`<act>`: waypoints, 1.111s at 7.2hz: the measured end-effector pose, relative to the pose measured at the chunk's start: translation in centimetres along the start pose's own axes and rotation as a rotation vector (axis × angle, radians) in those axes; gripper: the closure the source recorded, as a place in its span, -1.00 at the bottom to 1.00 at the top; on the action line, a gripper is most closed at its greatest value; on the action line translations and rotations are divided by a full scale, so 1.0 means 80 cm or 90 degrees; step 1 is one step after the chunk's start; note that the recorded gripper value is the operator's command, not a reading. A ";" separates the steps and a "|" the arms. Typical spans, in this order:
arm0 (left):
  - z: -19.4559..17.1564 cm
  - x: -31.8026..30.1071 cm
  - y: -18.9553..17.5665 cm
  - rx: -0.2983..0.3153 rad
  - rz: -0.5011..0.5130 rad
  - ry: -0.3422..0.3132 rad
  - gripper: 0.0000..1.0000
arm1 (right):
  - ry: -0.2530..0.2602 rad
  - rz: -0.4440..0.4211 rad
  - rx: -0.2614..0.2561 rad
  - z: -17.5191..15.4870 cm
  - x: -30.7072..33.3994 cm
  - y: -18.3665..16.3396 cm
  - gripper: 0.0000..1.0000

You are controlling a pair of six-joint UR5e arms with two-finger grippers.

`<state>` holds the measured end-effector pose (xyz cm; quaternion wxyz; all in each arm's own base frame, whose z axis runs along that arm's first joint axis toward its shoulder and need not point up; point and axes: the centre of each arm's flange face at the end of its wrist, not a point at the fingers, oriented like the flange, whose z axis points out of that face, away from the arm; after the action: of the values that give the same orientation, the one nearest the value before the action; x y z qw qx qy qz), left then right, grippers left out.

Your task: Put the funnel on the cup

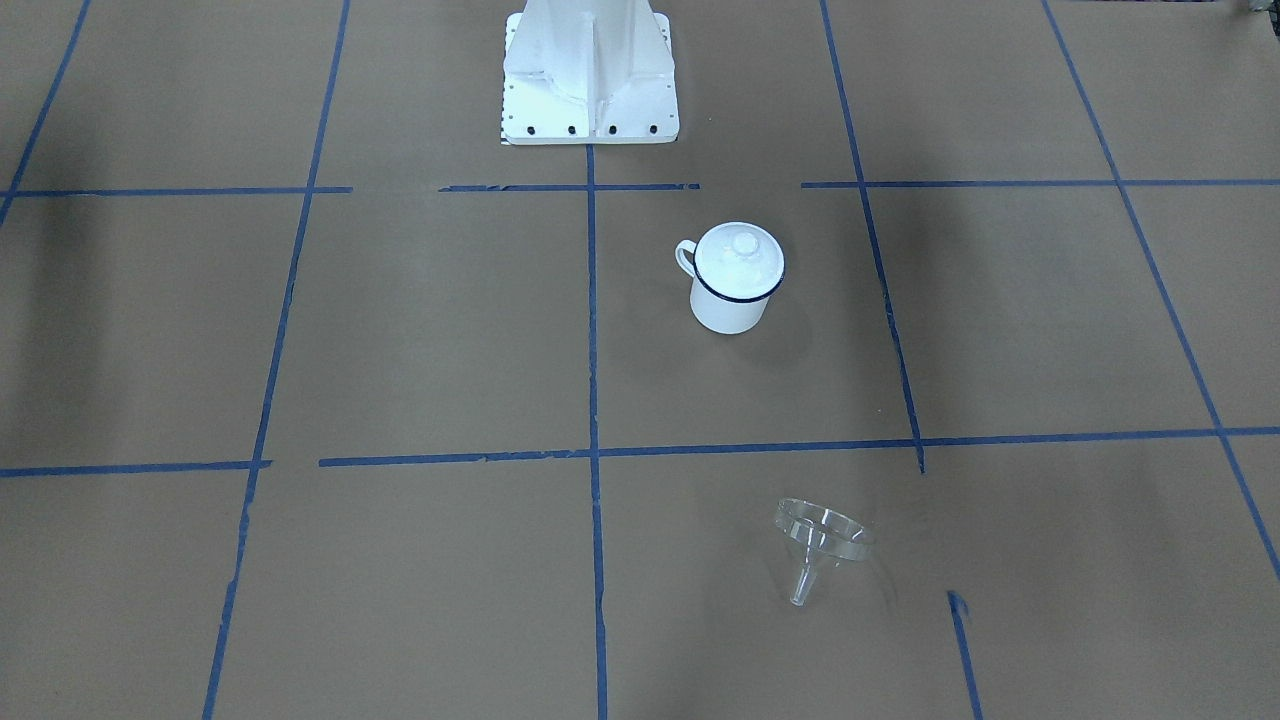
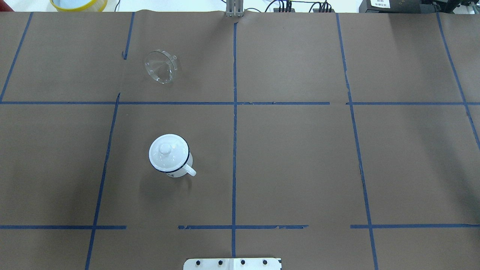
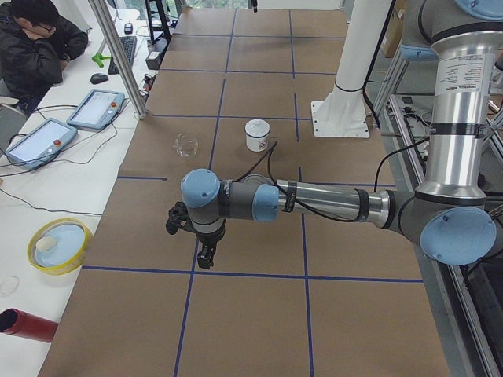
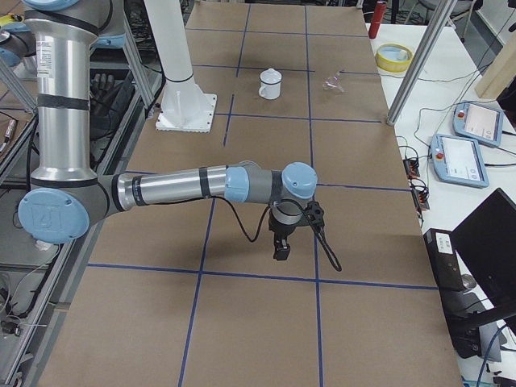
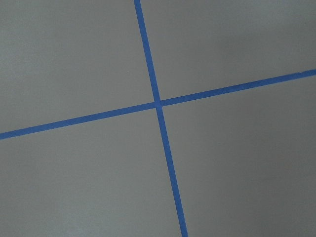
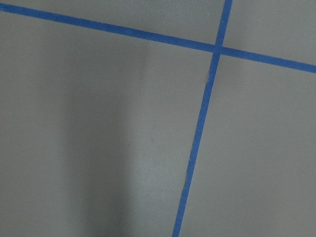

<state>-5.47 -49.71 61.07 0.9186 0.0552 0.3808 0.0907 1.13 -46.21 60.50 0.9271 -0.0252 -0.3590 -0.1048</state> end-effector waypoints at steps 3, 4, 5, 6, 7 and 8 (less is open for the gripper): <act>0.001 -0.001 0.000 0.000 0.003 -0.001 -1.00 | 0.000 0.000 0.000 0.000 0.000 0.000 -1.00; -0.001 0.004 -0.007 0.004 0.011 -0.001 -1.00 | 0.000 0.000 0.000 0.000 0.000 0.000 -1.00; -0.002 0.014 -0.022 0.010 0.024 -0.002 -1.00 | 0.000 0.000 0.000 0.000 0.000 0.000 -1.00; -0.005 0.024 -0.037 0.016 0.035 -0.002 -1.00 | 0.000 0.000 0.000 0.000 0.000 0.000 -1.00; -0.016 0.038 -0.058 0.028 0.036 -0.002 -1.00 | 0.000 0.000 0.000 0.000 0.000 0.000 -1.00; -0.031 0.055 -0.079 0.051 0.020 -0.001 -1.00 | 0.000 0.000 0.000 0.000 0.000 0.000 -1.00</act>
<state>-3.37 -54.89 55.18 0.9145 0.0981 0.3822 0.0895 1.13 -46.21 60.50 0.9271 -0.0252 -0.3590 -0.1048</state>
